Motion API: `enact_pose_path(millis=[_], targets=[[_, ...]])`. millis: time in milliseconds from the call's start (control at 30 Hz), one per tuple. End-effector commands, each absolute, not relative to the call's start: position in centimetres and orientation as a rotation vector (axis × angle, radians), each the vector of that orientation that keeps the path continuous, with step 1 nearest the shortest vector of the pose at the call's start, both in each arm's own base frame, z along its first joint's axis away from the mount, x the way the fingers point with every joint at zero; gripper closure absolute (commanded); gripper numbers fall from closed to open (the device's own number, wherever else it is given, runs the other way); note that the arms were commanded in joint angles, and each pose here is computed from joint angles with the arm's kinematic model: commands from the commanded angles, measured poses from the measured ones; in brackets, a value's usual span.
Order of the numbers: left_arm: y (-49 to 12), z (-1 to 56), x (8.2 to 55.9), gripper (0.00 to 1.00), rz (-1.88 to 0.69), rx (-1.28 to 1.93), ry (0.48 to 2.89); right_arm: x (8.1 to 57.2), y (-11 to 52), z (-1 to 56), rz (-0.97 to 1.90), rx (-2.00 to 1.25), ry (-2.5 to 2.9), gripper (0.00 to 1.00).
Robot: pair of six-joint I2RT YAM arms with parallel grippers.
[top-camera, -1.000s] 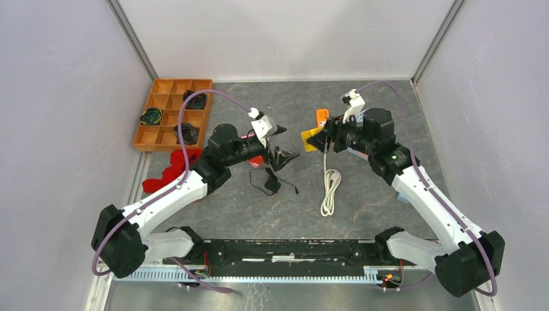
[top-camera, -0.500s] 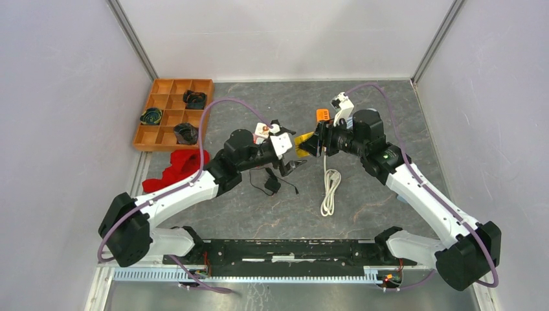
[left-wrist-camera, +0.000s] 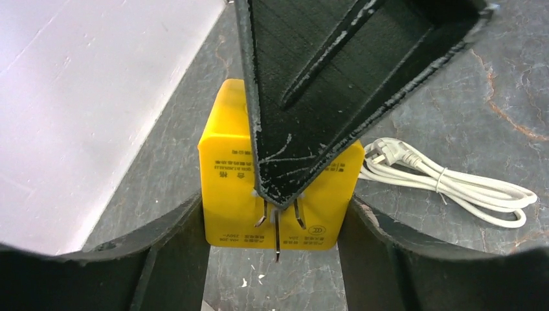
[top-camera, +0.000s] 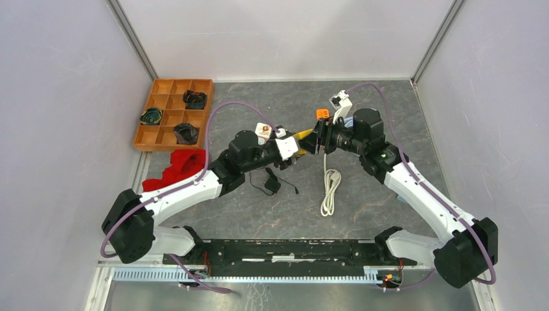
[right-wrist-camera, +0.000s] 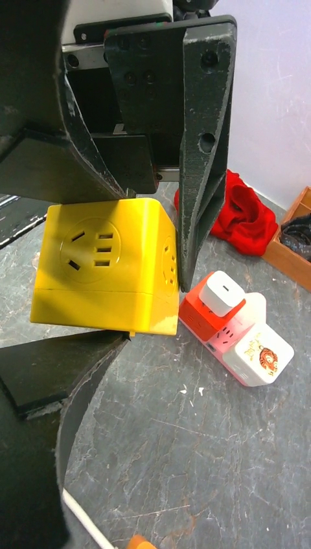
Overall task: Insert the plug
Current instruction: Pick up the plug from the corner of the board.
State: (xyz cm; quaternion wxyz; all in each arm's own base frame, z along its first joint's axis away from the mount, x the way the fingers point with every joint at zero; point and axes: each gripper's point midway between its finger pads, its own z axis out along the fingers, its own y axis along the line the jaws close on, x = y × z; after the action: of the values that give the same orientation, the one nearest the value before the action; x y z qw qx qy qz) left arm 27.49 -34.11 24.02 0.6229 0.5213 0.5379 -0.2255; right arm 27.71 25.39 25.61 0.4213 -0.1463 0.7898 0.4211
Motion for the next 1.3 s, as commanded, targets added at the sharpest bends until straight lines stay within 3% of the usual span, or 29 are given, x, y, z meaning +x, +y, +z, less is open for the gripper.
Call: enact_pose_path(millis=[0, 67, 100, 367, 567, 867, 1200, 1267], targets=[[-34.6, 27.0, 27.4, 0.72, -0.537, 1.155, 1.167, 26.9, 27.2, 29.1, 1.173, -0.489, 1.785, 0.21], [-34.3, 27.7, 27.3, 0.81, -0.574, 1.113, 1.163, 26.7, 27.1, 29.8, 1.189, -0.486, 1.734, 0.03], [-34.1, 28.3, 27.1, 0.83, -0.607, 1.086, 1.155, 26.5, 27.1, 30.4, 1.205, -0.482, 1.7, 0.02], [-31.2, 35.7, 25.4, 0.88, -0.719, 0.835, 0.964, 26.1, 25.8, 34.2, 1.42, -0.224, 1.593, 0.02], [-30.3, 38.4, 23.8, 0.88, -0.748, 0.8, 0.859, 24.3, 25.6, 34.2, 1.807, -0.021, 1.581, 0.02], [-30.9, 39.0, 22.2, 0.88, -0.834, 0.827, 0.79, 22.7, 26.0, 36.4, 1.912, -0.116, 1.521, 0.02], [-31.8, 38.0, 22.0, 0.89, -0.876, 0.86, 0.785, 21.7, 25.7, 38.9, 2.003, -0.111, 1.421, 0.11], [-31.9, 37.6, 22.1, 0.9, -0.88, 0.861, 0.793, 21.6, 25.8, 39.1, 2.003, -0.115, 1.419, 0.17]])
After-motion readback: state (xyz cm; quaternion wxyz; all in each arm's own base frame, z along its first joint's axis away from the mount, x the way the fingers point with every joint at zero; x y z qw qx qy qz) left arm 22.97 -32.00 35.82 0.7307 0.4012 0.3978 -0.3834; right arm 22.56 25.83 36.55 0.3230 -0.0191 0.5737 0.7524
